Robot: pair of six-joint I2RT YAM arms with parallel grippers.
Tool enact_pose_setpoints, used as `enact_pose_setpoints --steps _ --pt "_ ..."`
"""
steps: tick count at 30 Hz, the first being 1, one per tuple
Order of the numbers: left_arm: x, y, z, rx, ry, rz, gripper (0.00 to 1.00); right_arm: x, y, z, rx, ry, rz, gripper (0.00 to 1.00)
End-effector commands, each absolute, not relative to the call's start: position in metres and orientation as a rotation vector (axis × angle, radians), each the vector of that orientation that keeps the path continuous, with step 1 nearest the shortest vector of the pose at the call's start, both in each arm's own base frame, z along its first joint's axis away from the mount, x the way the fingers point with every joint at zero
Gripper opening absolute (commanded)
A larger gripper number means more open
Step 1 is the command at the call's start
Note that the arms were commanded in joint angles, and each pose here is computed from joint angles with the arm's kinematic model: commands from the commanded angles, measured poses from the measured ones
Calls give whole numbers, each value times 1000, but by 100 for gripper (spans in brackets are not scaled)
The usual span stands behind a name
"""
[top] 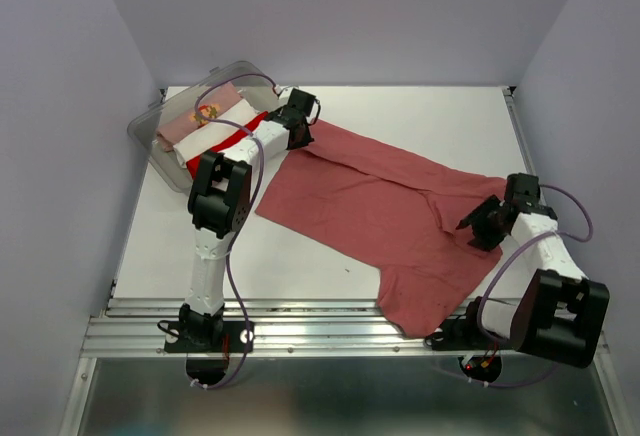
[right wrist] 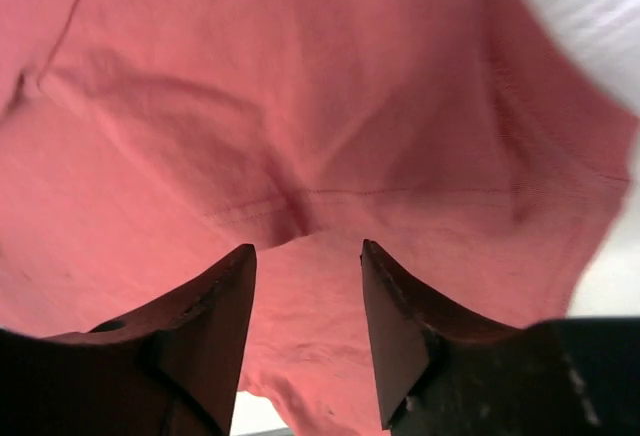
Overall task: Roll the t-shirts
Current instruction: Fold the T-shirt at the center of the board.
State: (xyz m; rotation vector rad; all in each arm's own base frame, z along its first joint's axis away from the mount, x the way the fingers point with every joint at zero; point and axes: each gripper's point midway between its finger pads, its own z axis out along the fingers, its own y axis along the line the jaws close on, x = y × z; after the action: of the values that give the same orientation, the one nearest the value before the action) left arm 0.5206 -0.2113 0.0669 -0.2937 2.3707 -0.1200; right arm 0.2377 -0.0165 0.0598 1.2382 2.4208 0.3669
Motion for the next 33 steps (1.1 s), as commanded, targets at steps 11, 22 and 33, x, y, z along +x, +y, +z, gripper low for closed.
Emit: enact_pose_setpoints --steps 11,22,33 --pt "532 -215 121 -260 2285 -149 0 281 4 60 952 2518 247 49" --pt "534 -215 121 -260 2283 -144 0 282 3 51 920 2548 212 20" --pt "540 -213 128 -253 2269 -138 0 283 1 80 863 2518 210 1"
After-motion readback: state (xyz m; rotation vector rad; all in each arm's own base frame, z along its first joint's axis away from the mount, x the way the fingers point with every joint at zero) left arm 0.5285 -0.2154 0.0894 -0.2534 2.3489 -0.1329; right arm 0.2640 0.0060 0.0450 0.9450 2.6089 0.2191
